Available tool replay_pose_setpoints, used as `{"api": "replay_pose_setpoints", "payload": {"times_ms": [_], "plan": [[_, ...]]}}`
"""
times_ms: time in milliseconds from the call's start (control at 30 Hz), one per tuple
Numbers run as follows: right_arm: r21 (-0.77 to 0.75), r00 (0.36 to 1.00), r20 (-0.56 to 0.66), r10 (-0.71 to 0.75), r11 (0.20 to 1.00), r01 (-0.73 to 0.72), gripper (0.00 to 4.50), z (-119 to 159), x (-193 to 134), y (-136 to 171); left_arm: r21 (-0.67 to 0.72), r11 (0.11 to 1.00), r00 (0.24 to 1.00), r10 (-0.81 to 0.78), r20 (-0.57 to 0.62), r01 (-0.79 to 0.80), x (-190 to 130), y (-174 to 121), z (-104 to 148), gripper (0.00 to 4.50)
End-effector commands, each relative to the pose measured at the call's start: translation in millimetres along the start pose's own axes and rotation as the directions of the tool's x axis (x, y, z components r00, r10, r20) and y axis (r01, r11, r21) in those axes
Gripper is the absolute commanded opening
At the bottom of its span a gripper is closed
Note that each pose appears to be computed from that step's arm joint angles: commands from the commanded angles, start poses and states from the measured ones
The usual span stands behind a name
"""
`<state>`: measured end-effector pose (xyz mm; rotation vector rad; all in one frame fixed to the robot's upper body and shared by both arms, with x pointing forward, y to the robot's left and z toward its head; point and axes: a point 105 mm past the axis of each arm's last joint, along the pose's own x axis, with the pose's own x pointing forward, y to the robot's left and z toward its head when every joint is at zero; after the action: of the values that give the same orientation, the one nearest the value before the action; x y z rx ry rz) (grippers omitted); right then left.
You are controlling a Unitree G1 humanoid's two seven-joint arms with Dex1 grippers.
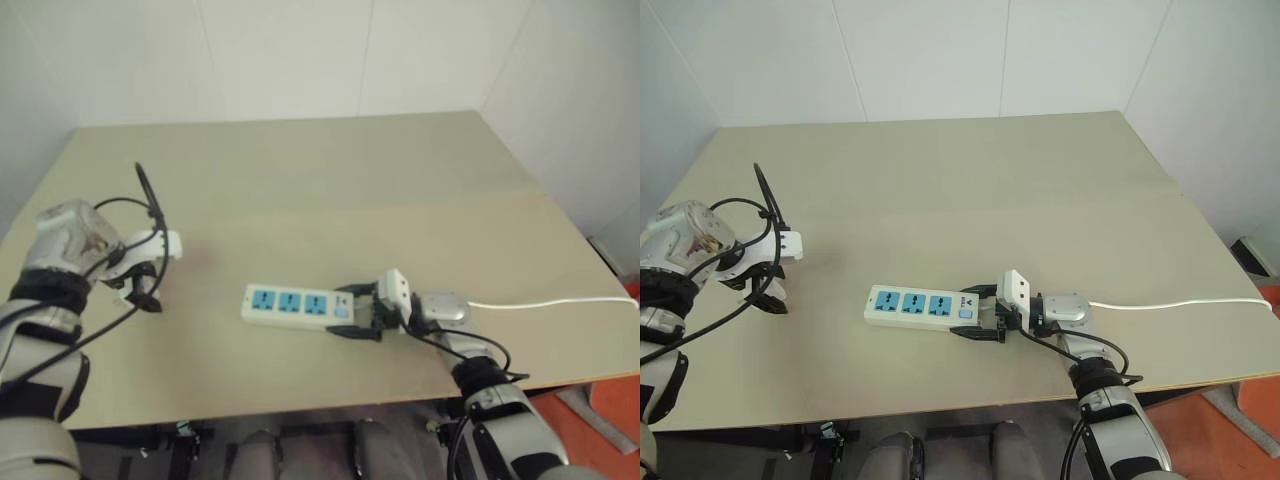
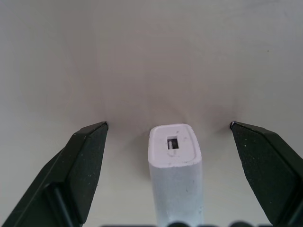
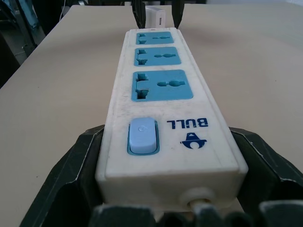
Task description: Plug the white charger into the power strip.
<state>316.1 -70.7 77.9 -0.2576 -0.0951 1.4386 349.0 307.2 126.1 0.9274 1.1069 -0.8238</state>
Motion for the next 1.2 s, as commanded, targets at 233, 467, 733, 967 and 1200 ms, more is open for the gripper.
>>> {"api": "replay_pose_setpoints", "payload": {"times_ms": [233, 467, 733, 967, 1200], "plan": [[0.015, 1.0, 0.017, 0.006, 1.0, -0.007, 3.41, -1, 5, 5, 0.014, 1.0, 1.0, -0.022, -0.005, 0.022, 6, -5, -2, 2.4], [0.016, 1.0, 0.014, 0.007, 1.0, -0.007, 3.41, -1, 4, 5, 0.011, 1.0, 1.0, -0.02, 0.011, 0.02, 7, -5, 1, 1.01], [0.023, 1.0, 0.006, 0.001, 1.0, -0.002, 3.41, -3, 0, 6, 0.063, 0.998, 0.973, 0.006, 0.231, -0.021, -8, -3, 42, 1.01], [0.02, 1.0, -0.009, 0.014, 1.0, -0.014, 3.41, -4, -1, 7, 0.208, 0.977, 0.794, -0.094, 0.601, -0.041, -44, -23, 110, 1.01], [0.024, 0.999, -0.002, 0.05, 0.998, -0.05, 3.41, -4, 7, 11, 0.234, 0.97, 0.421, -0.183, 0.889, -0.072, -72, -47, 159, 1.01]]}}
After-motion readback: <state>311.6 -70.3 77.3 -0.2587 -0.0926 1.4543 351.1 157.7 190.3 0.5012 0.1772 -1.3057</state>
